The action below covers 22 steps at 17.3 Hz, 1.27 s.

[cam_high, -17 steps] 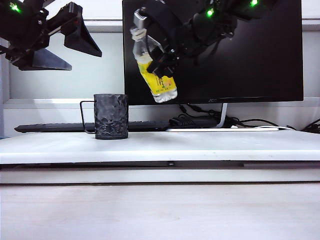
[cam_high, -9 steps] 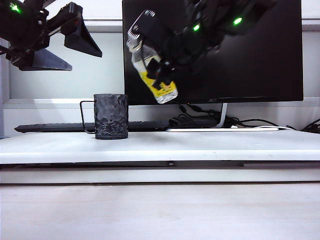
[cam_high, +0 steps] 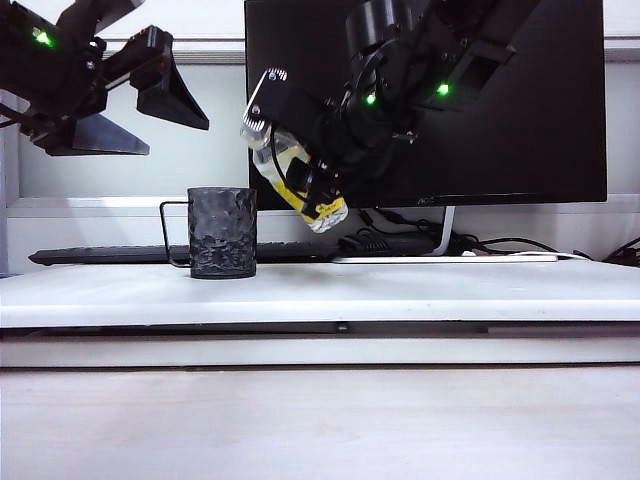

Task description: Carefully pick up the bottle and pour some water from the bottle into the cup.

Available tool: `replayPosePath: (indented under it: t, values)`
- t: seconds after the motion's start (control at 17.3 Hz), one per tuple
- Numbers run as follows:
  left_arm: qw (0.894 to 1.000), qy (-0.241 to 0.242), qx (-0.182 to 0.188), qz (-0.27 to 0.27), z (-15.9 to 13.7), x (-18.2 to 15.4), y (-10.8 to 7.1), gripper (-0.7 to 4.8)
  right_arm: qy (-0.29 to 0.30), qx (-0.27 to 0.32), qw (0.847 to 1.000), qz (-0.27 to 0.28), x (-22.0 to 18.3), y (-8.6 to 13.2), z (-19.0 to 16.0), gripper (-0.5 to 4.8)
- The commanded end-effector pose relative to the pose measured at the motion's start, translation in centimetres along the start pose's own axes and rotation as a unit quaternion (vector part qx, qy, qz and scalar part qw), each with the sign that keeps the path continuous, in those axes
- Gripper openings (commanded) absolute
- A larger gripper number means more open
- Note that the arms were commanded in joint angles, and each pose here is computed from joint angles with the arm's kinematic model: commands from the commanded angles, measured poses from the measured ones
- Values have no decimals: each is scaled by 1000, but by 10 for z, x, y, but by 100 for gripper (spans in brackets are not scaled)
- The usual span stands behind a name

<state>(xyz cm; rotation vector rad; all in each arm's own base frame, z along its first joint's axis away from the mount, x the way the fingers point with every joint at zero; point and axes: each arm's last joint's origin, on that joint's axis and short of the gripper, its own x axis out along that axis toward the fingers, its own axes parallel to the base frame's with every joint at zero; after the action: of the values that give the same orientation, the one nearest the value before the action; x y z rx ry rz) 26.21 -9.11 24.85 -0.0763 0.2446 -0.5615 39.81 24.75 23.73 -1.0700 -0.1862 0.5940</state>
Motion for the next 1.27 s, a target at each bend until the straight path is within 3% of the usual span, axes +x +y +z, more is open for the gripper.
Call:
replayPosePath:
  t: [0.06,0.64,0.93,1.27]
  values:
    - [1000,-15,3,-5,4,0,-1,479,-23,-23,999,-37,4,-5,3,197]
    - [1000,7,-2,-28,0,1,-5,479,-19,-112,993,-37,6,2,4,197]
    - [998,13,-3,-58,-1,1,-9,479,-35,-125,988,-80,5,-6,8,197]
    - [998,11,2,-66,-1,2,-14,479,-39,-142,985,-90,18,-6,1,197]
